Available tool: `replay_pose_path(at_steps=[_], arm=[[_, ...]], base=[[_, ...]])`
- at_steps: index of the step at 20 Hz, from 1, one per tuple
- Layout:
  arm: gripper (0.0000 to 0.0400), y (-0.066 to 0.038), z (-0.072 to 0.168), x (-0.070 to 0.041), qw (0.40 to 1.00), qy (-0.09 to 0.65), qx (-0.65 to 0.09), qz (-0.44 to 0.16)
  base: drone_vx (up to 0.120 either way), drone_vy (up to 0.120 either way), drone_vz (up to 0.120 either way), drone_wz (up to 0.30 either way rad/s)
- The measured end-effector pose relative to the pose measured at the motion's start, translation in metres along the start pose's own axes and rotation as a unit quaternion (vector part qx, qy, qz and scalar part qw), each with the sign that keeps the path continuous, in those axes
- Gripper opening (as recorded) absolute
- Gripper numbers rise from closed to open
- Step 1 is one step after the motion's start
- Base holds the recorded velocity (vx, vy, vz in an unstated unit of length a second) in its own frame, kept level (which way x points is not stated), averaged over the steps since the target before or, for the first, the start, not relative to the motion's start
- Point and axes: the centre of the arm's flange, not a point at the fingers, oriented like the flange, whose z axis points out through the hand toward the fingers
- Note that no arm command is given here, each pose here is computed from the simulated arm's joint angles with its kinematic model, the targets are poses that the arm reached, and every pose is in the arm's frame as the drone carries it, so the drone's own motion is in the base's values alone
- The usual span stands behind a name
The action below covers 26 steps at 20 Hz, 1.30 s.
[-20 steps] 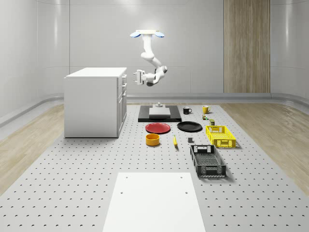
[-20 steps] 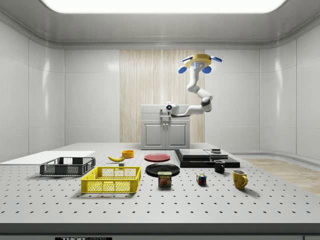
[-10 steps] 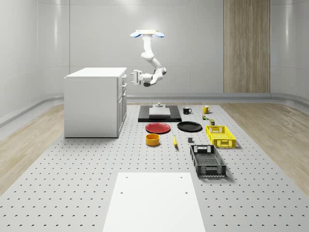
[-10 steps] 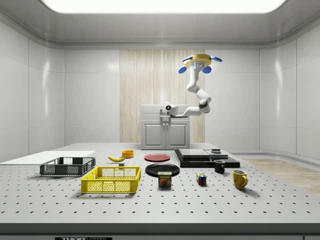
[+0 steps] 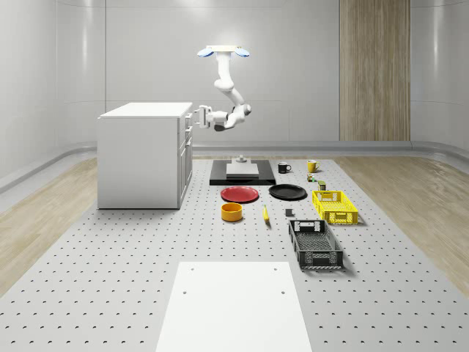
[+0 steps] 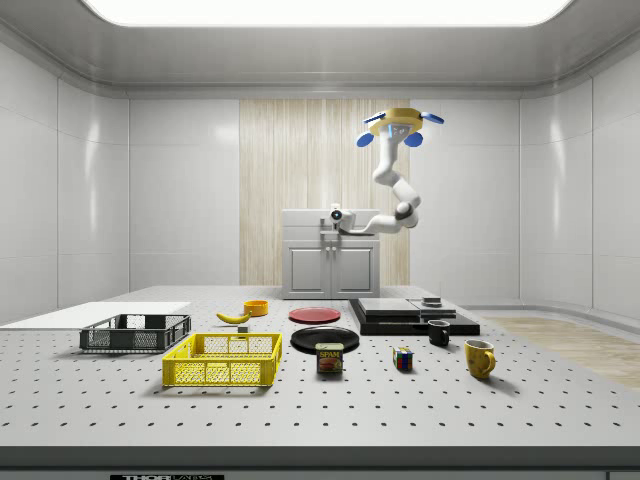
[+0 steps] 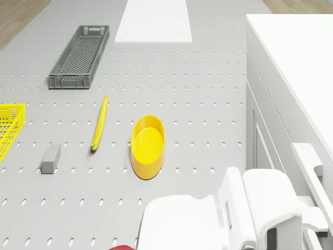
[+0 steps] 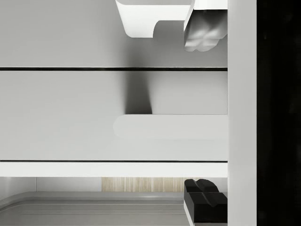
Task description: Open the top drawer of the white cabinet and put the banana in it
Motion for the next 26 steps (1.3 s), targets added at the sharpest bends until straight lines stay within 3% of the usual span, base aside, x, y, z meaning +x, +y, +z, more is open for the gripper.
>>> replay_pose_path(at_steps=[13, 26], arm=[[0.0400, 0.001, 0.028, 0.001, 1.000, 0.000, 0.000, 0.000], [0.0400, -0.009, 0.042, 0.010, 1.000, 0.000, 0.000, 0.000]], base=[[0.000, 0.000, 0.000, 0.000], [0.000, 0.000, 0.000, 0.000]])
